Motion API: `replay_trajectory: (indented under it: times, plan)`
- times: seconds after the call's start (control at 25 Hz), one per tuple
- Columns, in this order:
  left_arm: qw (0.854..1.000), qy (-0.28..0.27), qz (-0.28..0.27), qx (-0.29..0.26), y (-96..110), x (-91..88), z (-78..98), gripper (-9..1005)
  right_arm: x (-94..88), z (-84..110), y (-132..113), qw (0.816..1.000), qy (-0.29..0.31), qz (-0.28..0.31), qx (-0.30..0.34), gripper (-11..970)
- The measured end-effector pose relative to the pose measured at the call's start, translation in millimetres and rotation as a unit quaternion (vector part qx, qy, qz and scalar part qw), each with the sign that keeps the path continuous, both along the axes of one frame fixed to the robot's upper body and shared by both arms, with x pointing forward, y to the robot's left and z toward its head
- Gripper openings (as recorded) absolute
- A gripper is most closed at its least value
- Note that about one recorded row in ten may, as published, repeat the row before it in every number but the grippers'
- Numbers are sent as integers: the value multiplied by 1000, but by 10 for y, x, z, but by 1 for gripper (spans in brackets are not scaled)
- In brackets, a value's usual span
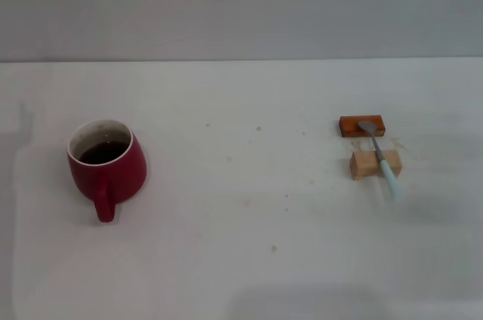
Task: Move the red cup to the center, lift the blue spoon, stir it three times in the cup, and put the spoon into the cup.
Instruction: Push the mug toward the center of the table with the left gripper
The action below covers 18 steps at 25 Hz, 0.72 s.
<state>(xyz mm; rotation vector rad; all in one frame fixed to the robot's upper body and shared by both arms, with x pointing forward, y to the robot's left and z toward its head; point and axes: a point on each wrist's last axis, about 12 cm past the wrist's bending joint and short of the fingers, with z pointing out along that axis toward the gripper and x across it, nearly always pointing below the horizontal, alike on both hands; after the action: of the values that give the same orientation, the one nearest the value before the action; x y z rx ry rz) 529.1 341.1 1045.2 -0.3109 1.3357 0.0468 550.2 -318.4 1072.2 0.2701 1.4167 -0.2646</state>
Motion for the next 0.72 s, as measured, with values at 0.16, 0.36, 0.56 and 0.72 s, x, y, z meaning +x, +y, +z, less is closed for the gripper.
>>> replay_trajectory:
  times: [0.16,0.36,0.56,0.72]
  plan:
    - [999,12,8,31,8,-5,-13,665,-1,3,1,1000,-1,0,0,603]
    - [998,32,17,48,94,-80,-80,782,-3,6,1,1000,-2,0,1,602]
    - [994,54,16,90,103,-138,-131,681,-3,9,-7,1000,-2,-1,1,602]
    - [980,82,-2,183,16,-169,-183,513,-2,10,-9,1000,-2,-1,1,603]
